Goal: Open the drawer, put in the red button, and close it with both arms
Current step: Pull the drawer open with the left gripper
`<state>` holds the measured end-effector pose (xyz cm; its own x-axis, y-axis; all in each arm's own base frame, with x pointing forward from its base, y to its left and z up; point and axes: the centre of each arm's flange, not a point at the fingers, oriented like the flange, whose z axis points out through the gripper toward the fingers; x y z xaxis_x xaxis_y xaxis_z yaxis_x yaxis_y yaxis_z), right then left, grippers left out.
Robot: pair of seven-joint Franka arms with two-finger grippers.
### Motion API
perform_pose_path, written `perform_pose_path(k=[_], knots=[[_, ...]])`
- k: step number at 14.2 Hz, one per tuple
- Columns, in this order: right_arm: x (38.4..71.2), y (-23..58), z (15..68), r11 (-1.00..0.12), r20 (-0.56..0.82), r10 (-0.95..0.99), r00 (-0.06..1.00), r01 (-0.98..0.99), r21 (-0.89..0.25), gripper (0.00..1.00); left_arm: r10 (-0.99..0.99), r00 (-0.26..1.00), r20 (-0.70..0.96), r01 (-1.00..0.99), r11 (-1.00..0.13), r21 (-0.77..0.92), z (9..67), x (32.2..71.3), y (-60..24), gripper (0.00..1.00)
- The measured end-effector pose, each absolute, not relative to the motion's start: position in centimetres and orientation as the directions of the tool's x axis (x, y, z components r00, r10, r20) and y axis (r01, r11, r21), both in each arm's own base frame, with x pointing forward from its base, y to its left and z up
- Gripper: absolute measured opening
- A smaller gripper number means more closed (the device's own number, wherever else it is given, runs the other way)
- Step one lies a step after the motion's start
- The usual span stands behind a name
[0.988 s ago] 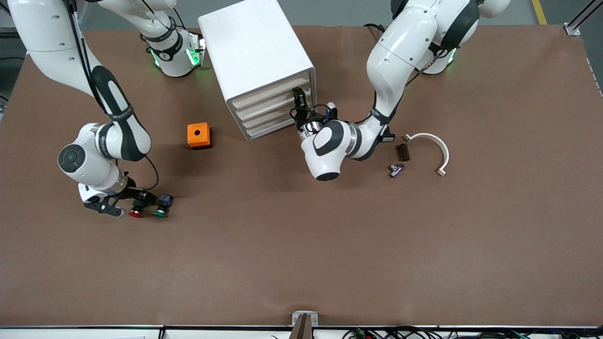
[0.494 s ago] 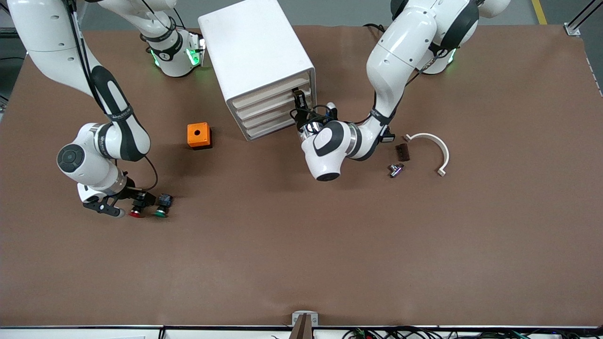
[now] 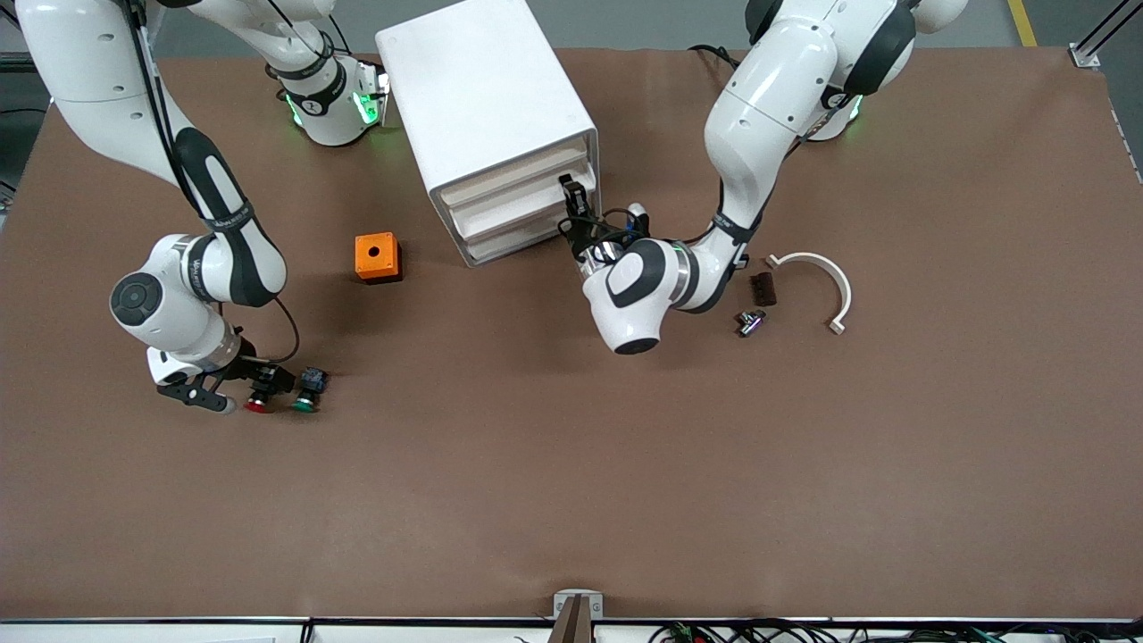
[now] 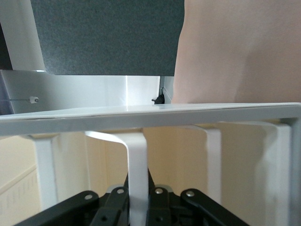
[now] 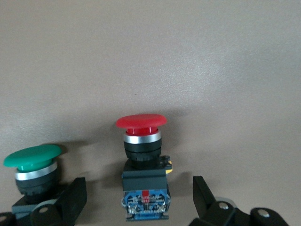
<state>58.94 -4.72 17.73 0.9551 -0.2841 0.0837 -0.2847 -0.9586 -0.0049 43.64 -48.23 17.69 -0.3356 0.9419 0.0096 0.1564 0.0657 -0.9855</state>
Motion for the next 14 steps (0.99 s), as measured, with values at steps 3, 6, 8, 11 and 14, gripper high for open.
perform_pose_path(k=[3,6,8,11,14], knots=[[58.9,-4.8,17.3,-0.958,0.082,-0.285,0.955,-0.286,-0.003,1.00,0.921,-0.390,-0.001,0.178,0.075,-0.981,18.2,46.5,-46.4,0.07],[58.9,-4.9,17.3,-0.958,0.082,-0.287,0.954,-0.288,-0.003,1.00,0.901,-0.433,-0.008,0.190,0.083,-0.978,18.5,48.8,-44.5,0.07],[58.8,-5.0,17.3,-0.957,0.082,-0.289,0.954,-0.290,-0.002,1.00,0.893,-0.450,-0.009,0.190,0.086,-0.978,18.5,49.6,-43.6,0.07],[58.8,-5.0,17.3,-0.957,0.081,-0.289,0.954,-0.290,-0.002,1.00,0.882,-0.472,-0.014,0.195,0.089,-0.977,18.6,50.6,-42.8,0.07],[58.8,-5.0,17.3,-0.957,0.081,-0.289,0.954,-0.290,-0.002,1.00,0.863,-0.504,-0.024,0.205,0.093,-0.974,18.7,51.8,-41.9,0.08]])
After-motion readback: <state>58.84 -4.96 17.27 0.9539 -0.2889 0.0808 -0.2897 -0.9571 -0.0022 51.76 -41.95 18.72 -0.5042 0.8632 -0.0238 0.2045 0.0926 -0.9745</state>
